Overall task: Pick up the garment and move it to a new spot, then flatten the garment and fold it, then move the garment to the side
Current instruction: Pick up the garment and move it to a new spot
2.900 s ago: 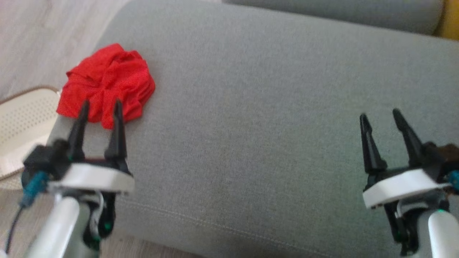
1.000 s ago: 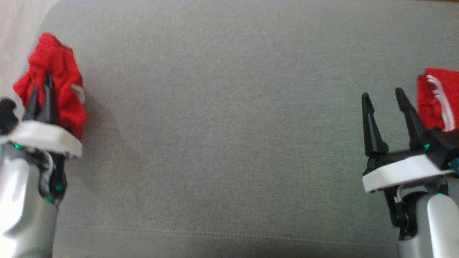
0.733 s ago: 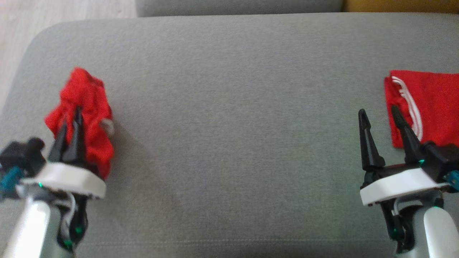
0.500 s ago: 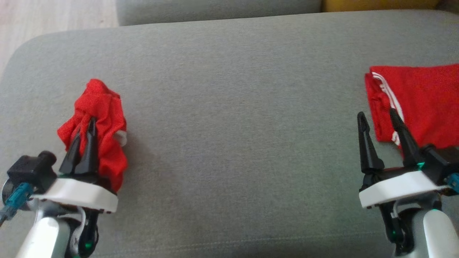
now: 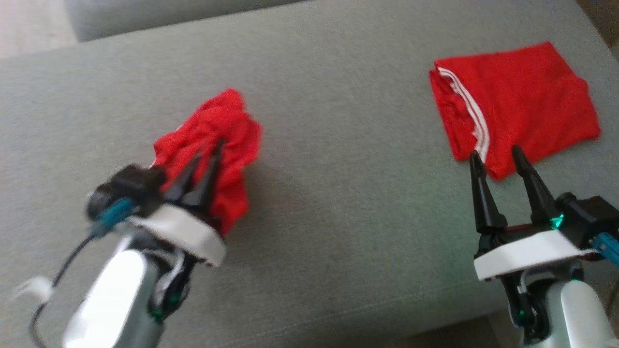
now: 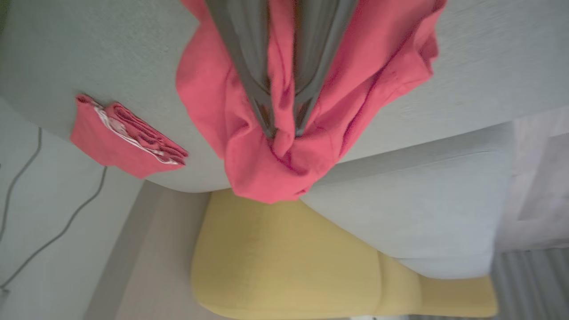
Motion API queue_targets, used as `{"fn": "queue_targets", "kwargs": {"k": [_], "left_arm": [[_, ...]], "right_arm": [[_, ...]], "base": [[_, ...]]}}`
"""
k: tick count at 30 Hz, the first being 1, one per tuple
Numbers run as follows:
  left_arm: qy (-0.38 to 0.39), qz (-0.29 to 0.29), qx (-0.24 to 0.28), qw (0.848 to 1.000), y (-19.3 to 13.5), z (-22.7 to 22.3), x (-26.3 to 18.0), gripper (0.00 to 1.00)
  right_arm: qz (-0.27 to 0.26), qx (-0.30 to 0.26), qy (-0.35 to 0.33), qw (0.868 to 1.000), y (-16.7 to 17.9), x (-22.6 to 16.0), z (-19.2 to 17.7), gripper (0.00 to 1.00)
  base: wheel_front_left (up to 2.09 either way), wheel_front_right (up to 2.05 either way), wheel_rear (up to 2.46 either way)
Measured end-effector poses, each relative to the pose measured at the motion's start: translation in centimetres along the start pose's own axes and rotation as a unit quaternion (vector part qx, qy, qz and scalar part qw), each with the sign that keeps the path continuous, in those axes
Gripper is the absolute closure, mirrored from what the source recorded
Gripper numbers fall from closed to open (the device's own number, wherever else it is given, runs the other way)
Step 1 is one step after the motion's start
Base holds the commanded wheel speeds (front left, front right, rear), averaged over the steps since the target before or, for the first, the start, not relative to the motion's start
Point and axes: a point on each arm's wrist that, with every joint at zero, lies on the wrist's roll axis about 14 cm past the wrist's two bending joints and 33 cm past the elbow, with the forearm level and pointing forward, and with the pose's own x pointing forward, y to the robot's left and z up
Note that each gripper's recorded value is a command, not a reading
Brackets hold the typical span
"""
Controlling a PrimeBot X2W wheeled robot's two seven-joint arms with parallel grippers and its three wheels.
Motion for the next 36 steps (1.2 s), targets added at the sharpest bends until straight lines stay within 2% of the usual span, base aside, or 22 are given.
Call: {"fn": "queue_targets", "kwargs": {"k": [7,12,13,14,15,19,24,29,36], "left_arm": [[0.059,-0.116,-0.001,0.992,-5.9,-4.6,4.0,1.00],[0.102,-0.163,-0.008,0.981,-8.4,-8.0,5.4,1.00],[0.110,-0.169,-0.009,0.979,-8.7,-8.6,5.6,0.80],[0.114,-0.173,-0.010,0.978,-8.8,-9.0,5.7,0.24],[0.115,-0.175,-0.013,0.978,-9.0,-9.3,5.9,0.00],[0.084,-0.174,-0.025,0.981,-9.5,-8.2,6.3,0.00],[0.028,-0.138,-0.033,0.989,-8.0,-5.6,6.5,0.00],[-0.039,-0.046,-0.029,0.998,-3.1,-1.5,5.9,0.00],[-0.061,0.096,-0.022,0.993,4.8,0.2,0.6,0.00]], "right_arm": [[-0.032,0.000,0.008,0.999,-2.1,0.0,-0.7,0.00],[-0.053,0.000,0.021,0.998,-3.3,-0.2,-1.9,0.00],[-0.056,-0.001,0.024,0.998,-3.5,-0.2,-2.2,0.00],[-0.059,-0.001,0.027,0.998,-3.6,-0.2,-2.4,0.00],[-0.061,-0.002,0.028,0.998,-3.8,-0.2,-2.5,0.00],[-0.056,-0.007,0.023,0.998,-3.6,0.3,-2.2,0.00],[-0.041,-0.005,0.017,0.999,-2.7,0.7,-1.9,0.00],[-0.020,-0.007,0.010,1.000,-1.5,1.5,-1.4,0.00],[0.019,-0.010,-0.004,1.000,1.0,2.4,-0.1,0.00]], "base": [[0.00,0.00,0.00],[0.00,0.00,0.00],[0.00,0.00,0.00],[0.00,0.00,0.00],[0.00,0.00,0.00],[0.00,0.00,0.00],[0.00,0.00,0.00],[0.00,0.00,0.00],[0.00,0.00,0.00]]}}
